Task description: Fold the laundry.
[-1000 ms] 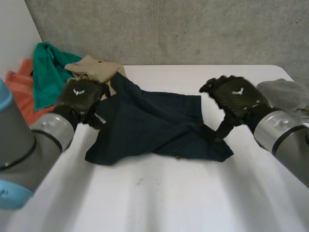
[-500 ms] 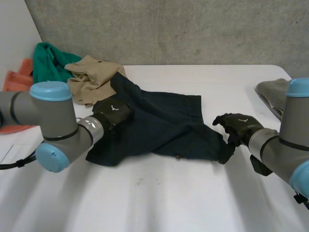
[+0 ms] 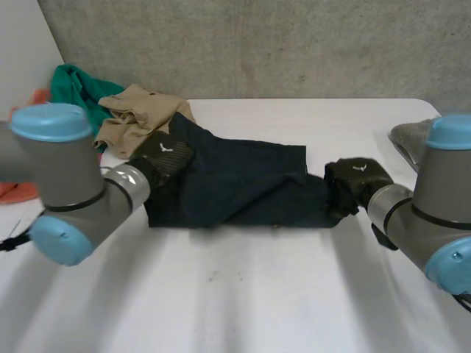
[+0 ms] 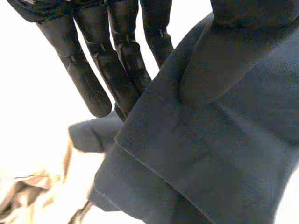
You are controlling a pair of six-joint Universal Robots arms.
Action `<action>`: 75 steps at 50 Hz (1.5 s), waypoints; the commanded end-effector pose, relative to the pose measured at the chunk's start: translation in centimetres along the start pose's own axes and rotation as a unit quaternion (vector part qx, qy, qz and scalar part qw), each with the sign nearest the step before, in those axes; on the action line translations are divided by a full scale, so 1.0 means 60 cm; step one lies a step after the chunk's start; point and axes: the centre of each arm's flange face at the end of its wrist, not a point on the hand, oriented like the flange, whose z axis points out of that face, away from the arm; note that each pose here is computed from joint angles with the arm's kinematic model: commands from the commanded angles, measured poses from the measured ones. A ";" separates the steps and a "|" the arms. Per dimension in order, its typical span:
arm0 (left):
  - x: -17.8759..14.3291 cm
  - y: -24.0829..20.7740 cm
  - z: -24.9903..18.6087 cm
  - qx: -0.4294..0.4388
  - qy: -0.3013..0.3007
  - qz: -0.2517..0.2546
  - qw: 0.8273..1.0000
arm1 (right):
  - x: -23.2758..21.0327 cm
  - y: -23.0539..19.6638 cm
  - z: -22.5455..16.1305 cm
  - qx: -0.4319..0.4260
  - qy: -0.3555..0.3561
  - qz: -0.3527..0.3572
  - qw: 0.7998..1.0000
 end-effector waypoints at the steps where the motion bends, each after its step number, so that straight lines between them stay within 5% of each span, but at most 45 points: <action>1: 0.003 -0.016 -0.104 -0.003 -0.012 -0.008 1.000 | -0.010 -0.021 -0.043 0.015 0.002 -0.190 0.982; 7: 0.040 0.038 -0.153 -0.063 0.014 -0.029 0.997 | -0.033 -0.011 -0.074 0.003 0.013 -0.309 0.951; 21: 0.029 0.020 -0.165 -0.081 0.023 -0.042 0.996 | -0.050 0.014 -0.078 -0.008 0.018 -0.317 0.948; 28: 0.004 -0.011 -0.143 -0.050 0.007 -0.087 0.995 | -0.057 0.019 -0.077 0.020 0.010 -0.317 0.948; 35: 0.036 0.043 -0.097 -0.117 0.050 -0.122 0.984 | -0.060 0.029 -0.080 0.020 0.003 -0.318 0.948; 75: 0.061 0.102 -0.031 -0.114 0.039 -0.076 0.990 | -0.065 0.058 -0.084 -0.003 -0.008 -0.317 0.948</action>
